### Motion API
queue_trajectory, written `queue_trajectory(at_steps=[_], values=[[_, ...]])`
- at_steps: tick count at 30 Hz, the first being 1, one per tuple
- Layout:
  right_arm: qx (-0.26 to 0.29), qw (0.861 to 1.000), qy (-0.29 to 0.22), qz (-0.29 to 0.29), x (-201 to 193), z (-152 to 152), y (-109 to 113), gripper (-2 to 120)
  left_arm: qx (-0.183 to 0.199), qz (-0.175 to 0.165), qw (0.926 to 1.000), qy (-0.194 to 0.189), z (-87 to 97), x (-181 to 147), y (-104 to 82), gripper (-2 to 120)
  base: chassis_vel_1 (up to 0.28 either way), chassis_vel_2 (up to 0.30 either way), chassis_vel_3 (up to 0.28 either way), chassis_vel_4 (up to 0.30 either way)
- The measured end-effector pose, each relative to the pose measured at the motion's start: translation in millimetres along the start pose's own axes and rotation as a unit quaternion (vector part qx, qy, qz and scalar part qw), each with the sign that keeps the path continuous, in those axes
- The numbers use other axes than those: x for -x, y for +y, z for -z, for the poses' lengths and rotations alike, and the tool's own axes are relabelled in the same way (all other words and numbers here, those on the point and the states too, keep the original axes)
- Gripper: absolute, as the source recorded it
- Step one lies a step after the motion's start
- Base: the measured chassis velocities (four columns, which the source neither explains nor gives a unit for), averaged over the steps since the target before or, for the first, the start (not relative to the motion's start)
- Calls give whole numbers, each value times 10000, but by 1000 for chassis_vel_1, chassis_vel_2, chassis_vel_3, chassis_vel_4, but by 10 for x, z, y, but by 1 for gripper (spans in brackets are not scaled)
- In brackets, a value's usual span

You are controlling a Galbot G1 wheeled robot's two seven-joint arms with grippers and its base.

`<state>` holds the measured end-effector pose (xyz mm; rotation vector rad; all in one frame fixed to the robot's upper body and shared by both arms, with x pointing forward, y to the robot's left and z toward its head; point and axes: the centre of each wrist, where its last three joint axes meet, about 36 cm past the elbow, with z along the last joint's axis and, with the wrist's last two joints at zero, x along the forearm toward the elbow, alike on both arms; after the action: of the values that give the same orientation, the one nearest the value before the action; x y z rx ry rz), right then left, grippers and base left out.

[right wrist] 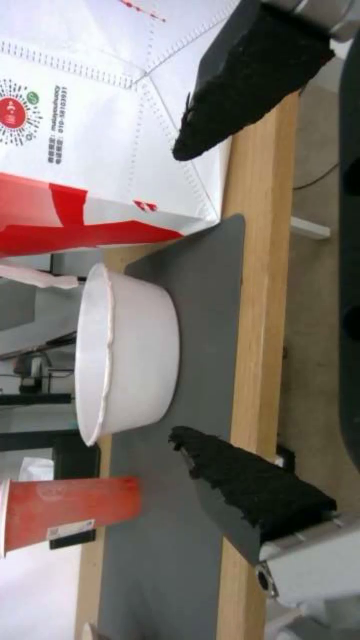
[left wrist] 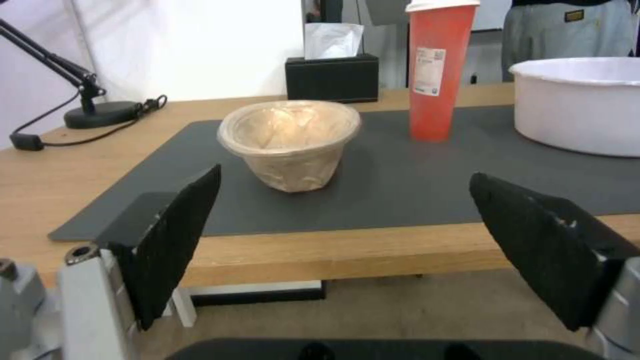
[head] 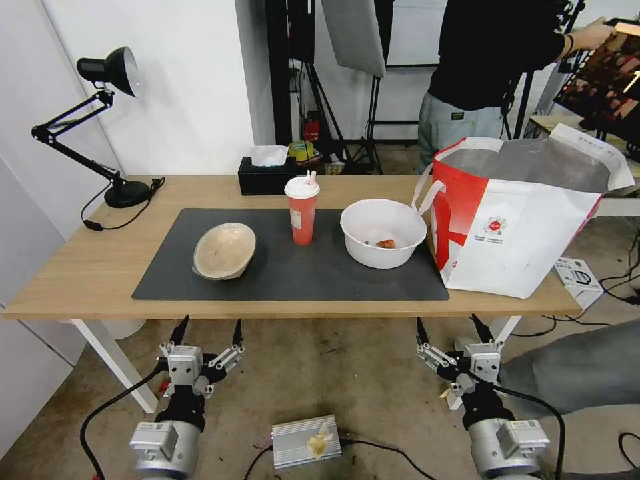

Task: Pick up the trash from the table and place it into the takeout bag.

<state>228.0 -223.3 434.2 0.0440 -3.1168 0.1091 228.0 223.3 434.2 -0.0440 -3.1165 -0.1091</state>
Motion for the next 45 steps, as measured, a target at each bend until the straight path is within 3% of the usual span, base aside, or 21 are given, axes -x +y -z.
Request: queue_trajectory(at_steps=[15, 19, 20, 22, 23, 29, 45], values=[[-15, 10000, -12, 24, 7, 3, -3, 100, -1, 8, 10000, 0, 0, 0, -1, 100, 0, 0, 0, 0], [-166, 9995, -101, 261, 111, 19, -30, 100, -60, 377, 9992, -68, -7, -16, -63, 100, 0, 0, 0, 0], [-291, 9986, -139, 410, 181, 27, -53, 100, -118, 694, 9974, -134, -12, -31, -122, 100, 0, 0, 0, 0], [-343, 9982, -152, 469, 208, 30, -63, 100, -141, 824, 9964, -162, -13, -36, -145, 100, 0, 0, 0, 0], [-468, 9970, -180, 598, 268, 39, -89, 100, -194, 1096, 9935, -219, -15, -48, -191, 100, 0, 0, 0, 0], [-750, 9912, -563, 934, 399, 75, -164, 100, -459, 1574, 9844, -643, 11, -95, -290, 100, 0, 0, 0, 0], [-754, 9858, -791, 1278, 582, 181, -280, 100, -559, 1428, 9864, -588, -25, -97, -275, 100, 0, 0, 0, 0]])
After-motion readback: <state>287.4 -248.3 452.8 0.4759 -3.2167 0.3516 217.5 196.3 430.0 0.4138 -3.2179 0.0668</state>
